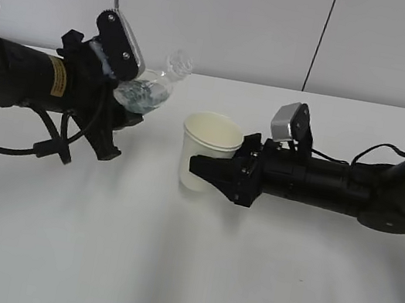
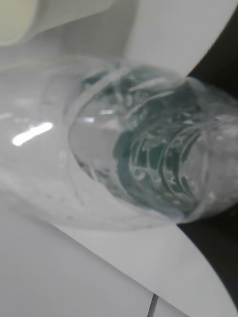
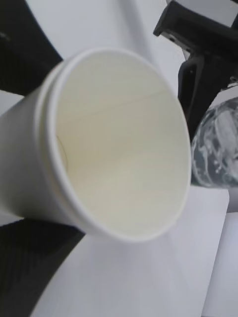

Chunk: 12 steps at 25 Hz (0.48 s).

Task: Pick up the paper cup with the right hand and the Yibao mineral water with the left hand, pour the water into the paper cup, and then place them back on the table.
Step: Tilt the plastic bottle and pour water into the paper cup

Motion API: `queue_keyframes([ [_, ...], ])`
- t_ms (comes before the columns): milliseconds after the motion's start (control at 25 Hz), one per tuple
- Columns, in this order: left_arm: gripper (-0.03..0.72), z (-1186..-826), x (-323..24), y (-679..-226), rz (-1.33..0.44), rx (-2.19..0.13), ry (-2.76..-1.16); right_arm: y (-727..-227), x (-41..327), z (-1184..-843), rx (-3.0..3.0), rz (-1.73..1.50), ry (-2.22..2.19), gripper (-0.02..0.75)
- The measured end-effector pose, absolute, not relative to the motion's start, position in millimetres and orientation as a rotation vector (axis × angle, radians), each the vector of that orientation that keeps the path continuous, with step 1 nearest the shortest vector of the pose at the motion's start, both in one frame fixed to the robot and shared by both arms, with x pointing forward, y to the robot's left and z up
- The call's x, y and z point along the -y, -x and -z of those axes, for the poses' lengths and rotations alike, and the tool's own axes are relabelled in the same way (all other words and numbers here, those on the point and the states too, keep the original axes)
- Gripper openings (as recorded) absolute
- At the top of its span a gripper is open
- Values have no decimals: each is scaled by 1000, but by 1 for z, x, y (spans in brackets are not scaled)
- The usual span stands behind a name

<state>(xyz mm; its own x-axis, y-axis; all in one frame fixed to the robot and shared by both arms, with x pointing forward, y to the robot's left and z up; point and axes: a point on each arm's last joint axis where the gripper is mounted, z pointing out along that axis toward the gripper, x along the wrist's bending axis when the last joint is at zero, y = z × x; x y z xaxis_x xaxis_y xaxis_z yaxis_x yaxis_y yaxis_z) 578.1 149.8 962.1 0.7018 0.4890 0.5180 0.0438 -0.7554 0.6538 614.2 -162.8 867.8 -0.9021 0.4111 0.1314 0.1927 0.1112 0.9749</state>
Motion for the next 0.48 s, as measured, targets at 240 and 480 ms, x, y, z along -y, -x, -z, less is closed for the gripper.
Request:
queue_keyframes([
  [240, 352, -967, -154, -576, -969, -352, -2347, -616, 143, -872, -2245, -1874, -544, 521],
  [480, 352, -977, -158, -572, -1026, -281, -2389, -619, 133, -876, -2265, -1864, -512, 521],
])
